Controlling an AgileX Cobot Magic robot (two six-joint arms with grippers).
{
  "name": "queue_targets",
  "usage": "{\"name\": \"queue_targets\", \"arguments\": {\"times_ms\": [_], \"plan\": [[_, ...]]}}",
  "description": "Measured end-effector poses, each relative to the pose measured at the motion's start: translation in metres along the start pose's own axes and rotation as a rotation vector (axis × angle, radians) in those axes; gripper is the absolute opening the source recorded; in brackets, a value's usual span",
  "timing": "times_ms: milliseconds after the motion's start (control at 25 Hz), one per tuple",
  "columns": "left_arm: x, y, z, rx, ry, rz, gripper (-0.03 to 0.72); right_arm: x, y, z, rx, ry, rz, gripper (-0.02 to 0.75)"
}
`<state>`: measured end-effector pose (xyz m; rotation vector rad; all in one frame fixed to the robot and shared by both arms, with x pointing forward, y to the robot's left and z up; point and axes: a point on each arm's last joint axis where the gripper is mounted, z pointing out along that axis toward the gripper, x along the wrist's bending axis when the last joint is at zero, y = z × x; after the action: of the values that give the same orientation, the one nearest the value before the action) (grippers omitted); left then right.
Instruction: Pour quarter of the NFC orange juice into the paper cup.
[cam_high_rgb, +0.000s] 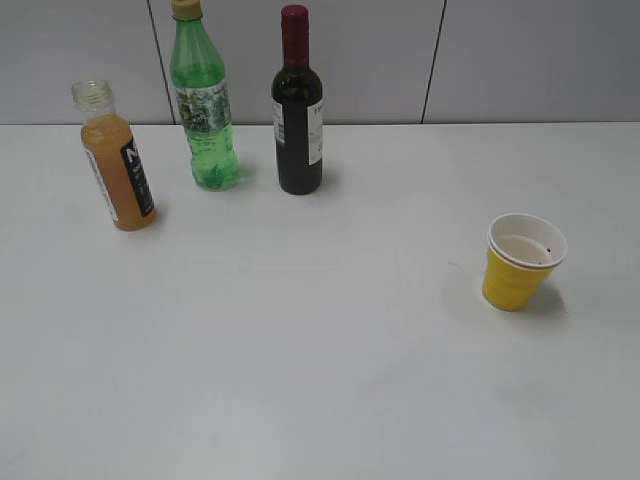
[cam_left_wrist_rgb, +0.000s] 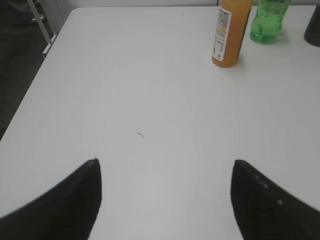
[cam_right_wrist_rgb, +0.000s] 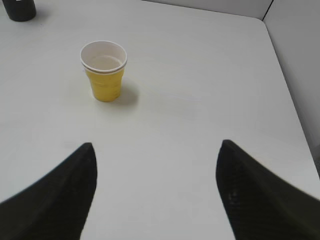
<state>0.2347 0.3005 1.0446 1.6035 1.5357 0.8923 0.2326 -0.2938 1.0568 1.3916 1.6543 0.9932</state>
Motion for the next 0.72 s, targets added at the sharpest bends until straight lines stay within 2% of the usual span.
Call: {"name": "queue_targets", "arguments": {"times_ms": [720], "plan": [[0.0, 0.0, 0.0, 0.0, 0.0, 0.0, 0.588, 0.0, 0.0, 0.0, 0.0, 0.0, 0.0, 0.59]]}}
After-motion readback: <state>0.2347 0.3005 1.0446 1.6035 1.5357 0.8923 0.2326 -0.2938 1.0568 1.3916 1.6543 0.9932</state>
